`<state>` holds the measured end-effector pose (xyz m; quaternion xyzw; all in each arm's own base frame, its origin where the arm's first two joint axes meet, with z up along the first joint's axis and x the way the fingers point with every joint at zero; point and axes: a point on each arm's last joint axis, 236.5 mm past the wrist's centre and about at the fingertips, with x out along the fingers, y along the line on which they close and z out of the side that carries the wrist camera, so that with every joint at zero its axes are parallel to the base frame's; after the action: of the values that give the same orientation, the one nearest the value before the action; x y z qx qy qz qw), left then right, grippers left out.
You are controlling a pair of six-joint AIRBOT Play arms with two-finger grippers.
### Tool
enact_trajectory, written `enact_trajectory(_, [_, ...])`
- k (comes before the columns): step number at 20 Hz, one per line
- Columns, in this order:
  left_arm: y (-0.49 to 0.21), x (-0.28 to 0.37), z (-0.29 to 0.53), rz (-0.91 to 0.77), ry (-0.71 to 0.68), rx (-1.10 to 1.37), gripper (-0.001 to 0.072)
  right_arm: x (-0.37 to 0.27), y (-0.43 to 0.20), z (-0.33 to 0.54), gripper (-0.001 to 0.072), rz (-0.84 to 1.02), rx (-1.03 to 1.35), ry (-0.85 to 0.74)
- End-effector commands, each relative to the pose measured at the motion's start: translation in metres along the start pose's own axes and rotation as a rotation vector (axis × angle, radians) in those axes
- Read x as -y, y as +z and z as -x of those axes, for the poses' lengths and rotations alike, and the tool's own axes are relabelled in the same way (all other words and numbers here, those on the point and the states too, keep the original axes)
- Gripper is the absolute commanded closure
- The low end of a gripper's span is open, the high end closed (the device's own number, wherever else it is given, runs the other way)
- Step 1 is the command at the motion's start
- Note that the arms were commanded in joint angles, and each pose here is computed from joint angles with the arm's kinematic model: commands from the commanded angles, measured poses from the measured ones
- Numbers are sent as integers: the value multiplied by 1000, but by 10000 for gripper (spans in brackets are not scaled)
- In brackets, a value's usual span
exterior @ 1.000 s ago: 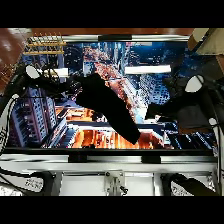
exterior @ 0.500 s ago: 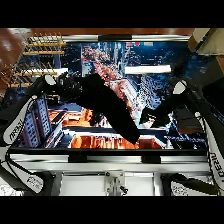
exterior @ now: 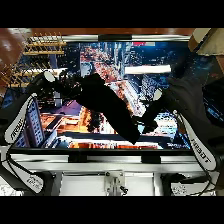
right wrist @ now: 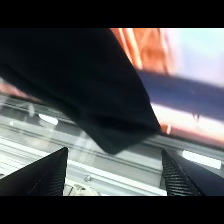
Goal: Fold the shirts.
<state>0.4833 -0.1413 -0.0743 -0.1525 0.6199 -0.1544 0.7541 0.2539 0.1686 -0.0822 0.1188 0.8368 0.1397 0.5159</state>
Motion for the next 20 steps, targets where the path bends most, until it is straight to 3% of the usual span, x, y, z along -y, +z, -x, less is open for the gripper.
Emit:
enact_trajectory(1, [-11,6,8,-46,-12,-55,676,-1,5,-20,19,16,-30,-24])
enact_trajectory(4, [-13,10,17,-63,-16,-57,676,-1,11,-22,27,0,-6,-20])
enact_trajectory(5, [-11,12,21,-67,-16,-43,676,-2,15,-22,81,-9,7,-19])
enact_trajectory(6, [-8,14,25,-72,-17,-30,676,-2,18,-22,283,-9,20,-18])
enact_trajectory(7, [-7,16,30,-90,-18,-21,676,-2,21,-22,406,-9,33,-17])
enact_trajectory(10, [-3,24,45,-126,-21,8,676,-2,24,-21,640,-2,45,-16])
enact_trajectory(13, [5,36,75,-230,-22,75,677,1,26,2,641,91,86,-76])
enact_trajectory(15, [22,58,125,-327,-19,194,677,8,34,56,641,175,217,-204])
enact_trajectory(18, [51,117,270,-473,-10,530,677,-2,33,207,641,261,633,-411])
enact_trajectory(20, [38,169,389,-579,-8,793,677,-37,-6,324,641,311,996,-421])
